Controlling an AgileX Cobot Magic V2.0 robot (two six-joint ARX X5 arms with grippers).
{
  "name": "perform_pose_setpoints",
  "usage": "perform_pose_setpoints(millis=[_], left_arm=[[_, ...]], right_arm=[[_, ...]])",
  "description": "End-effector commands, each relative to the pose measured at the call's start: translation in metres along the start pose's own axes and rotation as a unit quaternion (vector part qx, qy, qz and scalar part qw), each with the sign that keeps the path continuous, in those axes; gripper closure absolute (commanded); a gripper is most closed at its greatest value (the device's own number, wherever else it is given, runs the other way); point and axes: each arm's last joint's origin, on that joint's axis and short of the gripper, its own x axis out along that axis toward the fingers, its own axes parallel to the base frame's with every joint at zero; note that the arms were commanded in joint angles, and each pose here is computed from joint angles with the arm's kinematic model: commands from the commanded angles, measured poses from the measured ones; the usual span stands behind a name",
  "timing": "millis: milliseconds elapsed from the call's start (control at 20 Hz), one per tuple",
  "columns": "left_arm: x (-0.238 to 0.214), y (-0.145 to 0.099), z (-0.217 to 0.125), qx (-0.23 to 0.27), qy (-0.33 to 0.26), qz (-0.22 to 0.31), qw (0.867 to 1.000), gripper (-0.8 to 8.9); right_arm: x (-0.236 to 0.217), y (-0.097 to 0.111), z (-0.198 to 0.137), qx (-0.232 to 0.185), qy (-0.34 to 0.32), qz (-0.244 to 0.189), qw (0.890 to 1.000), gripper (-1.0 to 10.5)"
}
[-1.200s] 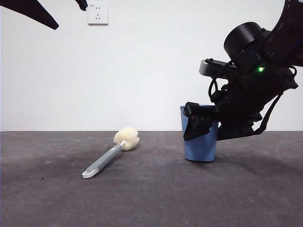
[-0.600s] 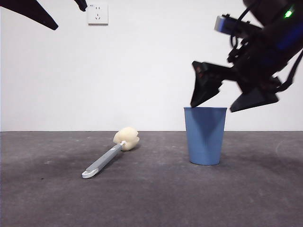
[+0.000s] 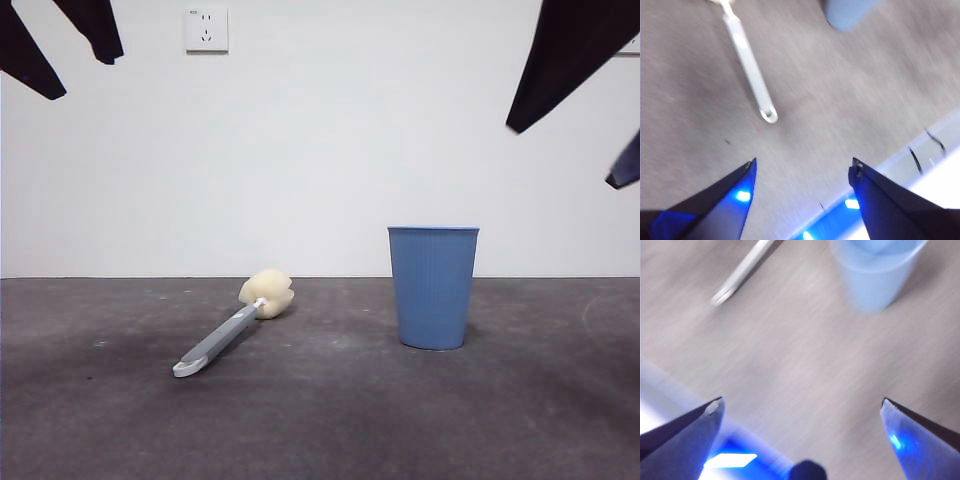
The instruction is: Pick up the cup brush,pick up the cup,insert the brush into the cup,clean the cup,put the cup brush back,put the cup back to the fixed position on the table
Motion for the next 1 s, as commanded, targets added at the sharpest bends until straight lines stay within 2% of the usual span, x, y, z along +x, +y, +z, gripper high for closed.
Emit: perform_pose_setpoints(millis=[50, 100, 150, 200, 300, 450, 1000], left_arm=[[0.002, -0.0003, -0.0042, 0.022, 0.02, -0.019, 0.999, 5.23], [0.0019, -0.0002, -0.0055, 0.026, 0.026, -0.018, 0.999, 6.19], [0.0019, 0.0, -0.0067, 0.031, 0.033, -0.017, 0.999, 7.62], [0.0018, 0.0001, -0.0076, 0.033, 0.037, -0.017, 0.999, 8.28], [0.0017, 0.0002, -0.0085, 0.04, 0.041, -0.016, 0.998, 8.22], [0.0017, 0.0004, -0.0084, 0.041, 0.041, -0.012, 0.998, 8.16], [0.002, -0.0008, 0.0004, 0.048, -0.005, -0.017, 0.999, 8.16]], right_arm=[[-0.0022, 0.0032, -0.0071, 0.053, 0.024, 0.036, 0.998, 5.6], [-0.0028, 0.0038, -0.0088, 0.065, 0.034, 0.046, 0.996, 7.3], [-0.003, 0.0042, -0.0099, 0.069, 0.04, 0.054, 0.995, 9.2], [-0.003, 0.0042, -0.0107, 0.07, 0.045, 0.054, 0.995, 9.5], [-0.003, 0.004, -0.011, 0.07, 0.046, 0.051, 0.995, 9.5], [-0.003, 0.0038, -0.011, 0.093, 0.047, 0.049, 0.993, 9.5], [-0.003, 0.0035, -0.011, 0.093, 0.046, 0.047, 0.994, 9.5]])
